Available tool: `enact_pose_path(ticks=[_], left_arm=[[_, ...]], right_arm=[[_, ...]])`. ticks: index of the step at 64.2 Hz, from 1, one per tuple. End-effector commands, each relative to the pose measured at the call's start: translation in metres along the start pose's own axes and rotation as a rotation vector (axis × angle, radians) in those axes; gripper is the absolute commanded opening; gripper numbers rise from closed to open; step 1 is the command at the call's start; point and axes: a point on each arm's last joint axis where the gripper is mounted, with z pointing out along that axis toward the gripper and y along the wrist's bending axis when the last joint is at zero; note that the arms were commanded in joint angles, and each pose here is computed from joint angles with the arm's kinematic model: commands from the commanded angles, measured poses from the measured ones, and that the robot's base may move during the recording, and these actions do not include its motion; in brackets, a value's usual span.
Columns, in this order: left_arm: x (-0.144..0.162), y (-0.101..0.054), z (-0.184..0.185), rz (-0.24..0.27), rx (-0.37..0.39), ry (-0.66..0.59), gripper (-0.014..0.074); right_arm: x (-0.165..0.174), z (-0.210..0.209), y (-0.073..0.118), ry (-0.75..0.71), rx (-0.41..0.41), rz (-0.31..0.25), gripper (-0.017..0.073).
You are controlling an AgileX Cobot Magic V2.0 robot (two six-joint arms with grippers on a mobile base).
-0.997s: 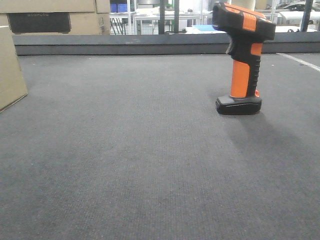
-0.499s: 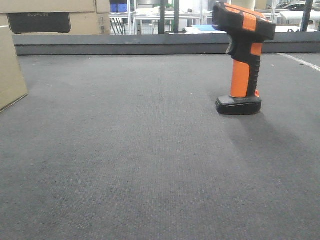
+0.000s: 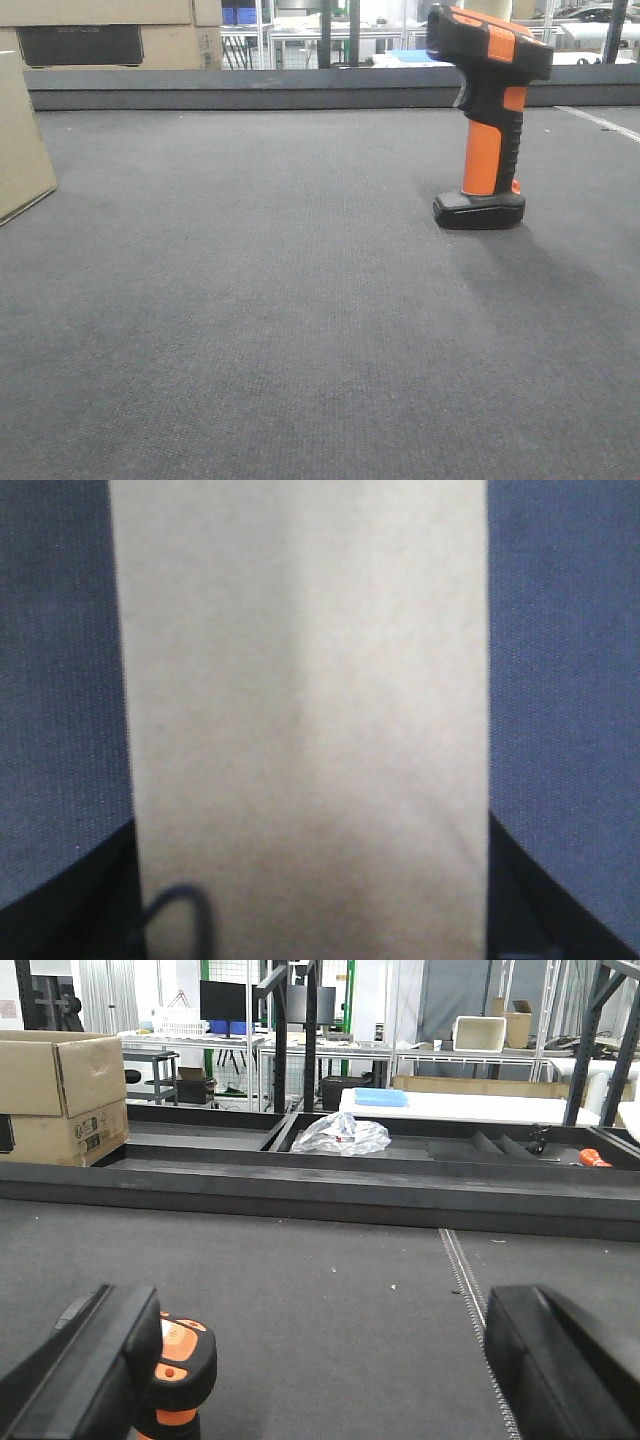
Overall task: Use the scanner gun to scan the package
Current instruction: 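Grasp the tan box with the left gripper and lift it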
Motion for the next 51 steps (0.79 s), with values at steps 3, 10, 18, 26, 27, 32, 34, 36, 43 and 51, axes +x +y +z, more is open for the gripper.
enact_pose_path(ticks=[3, 10, 18, 26, 27, 32, 34, 36, 43, 51], left_arm=[[0.001, -0.010, -0.027, -0.002, 0.037, -0.083, -0.0111], [0.005, -0.021, -0.052, -0.011, 0.085, -0.159, -0.0111], [0.009, -0.034, -0.076, -0.029, 0.178, -0.241, -0.0111], [0.009, -0.050, -0.092, -0.061, 0.324, -0.310, -0.0111], [0.009, -0.051, -0.093, -0.066, 0.343, -0.315, -0.0111], [0.006, -0.059, -0.097, -0.092, 0.445, -0.341, -0.0111], [0.005, -0.062, -0.097, -0.107, 0.493, -0.348, -0.0111], [0.005, -0.064, -0.098, -0.118, 0.528, -0.352, -0.0111], [0.004, -0.070, -0.097, -0.150, 0.618, -0.357, -0.0111], [0.005, -0.071, -0.093, -0.165, 0.637, -0.343, -0.0111]], right_arm=[[-0.004, 0.000, 0.000, -0.019, -0.002, 0.001, 0.0559], [-0.002, 0.000, 0.003, 0.003, -0.022, 0.002, 0.0559], [0.003, 0.000, 0.008, 0.053, -0.067, 0.002, 0.0559], [0.008, -0.002, 0.017, 0.116, -0.138, 0.009, 0.0559], [0.009, -0.002, 0.019, 0.124, -0.149, 0.014, 0.0559], [0.012, -0.004, 0.026, 0.160, -0.209, 0.030, 0.0559], [0.014, -0.004, 0.030, 0.168, -0.237, 0.030, 0.0559], [0.016, -0.004, 0.033, 0.177, -0.260, 0.033, 0.0559], [0.029, -0.003, 0.044, 0.190, -0.334, 0.064, 0.0559], [0.055, 0.006, 0.055, 0.219, -0.383, 0.056, 0.0559]])
